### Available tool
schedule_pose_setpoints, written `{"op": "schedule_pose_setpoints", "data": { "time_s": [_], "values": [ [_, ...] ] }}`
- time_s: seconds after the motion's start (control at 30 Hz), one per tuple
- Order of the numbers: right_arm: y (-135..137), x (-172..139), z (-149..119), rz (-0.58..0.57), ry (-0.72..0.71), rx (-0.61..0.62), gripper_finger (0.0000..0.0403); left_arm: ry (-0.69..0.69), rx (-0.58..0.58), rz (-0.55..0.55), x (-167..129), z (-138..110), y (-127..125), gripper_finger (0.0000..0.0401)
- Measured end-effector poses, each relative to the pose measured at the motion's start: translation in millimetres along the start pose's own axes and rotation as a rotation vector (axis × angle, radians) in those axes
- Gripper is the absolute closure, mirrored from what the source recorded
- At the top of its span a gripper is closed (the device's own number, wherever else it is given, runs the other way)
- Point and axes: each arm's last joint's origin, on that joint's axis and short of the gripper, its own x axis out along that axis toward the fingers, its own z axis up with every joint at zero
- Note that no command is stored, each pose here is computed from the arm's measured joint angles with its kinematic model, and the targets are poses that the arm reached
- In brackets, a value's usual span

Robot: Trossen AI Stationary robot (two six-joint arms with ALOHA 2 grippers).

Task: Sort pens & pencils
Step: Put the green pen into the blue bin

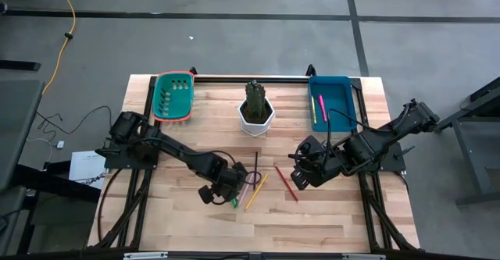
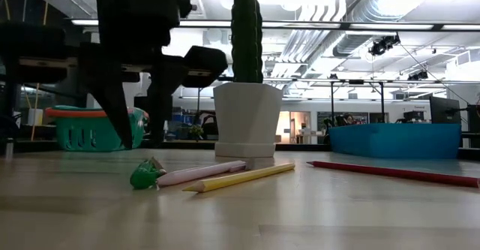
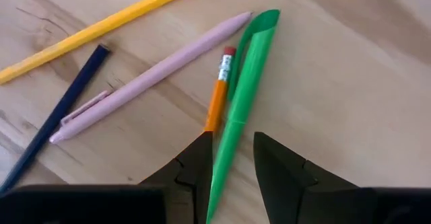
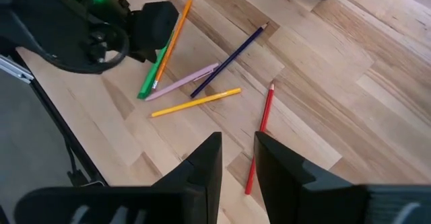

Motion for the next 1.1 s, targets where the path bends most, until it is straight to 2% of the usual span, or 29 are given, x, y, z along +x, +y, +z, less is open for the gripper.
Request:
{"op": "schedule_pose_setpoints", "data": {
  "time_s": [0.3, 1.1],
  "values": [
    [0, 0, 0, -0.004, -0.008, 0.014, 0.0324, 0.025, 0.006, -0.018, 13, -1, 0, 0.0304],
    [-2, 0, 0, -0.019, -0.013, 0.021, 0.0324, 0.05, -0.029, -0.09, 12, -6, -5, 0.0304]
  ]
}}
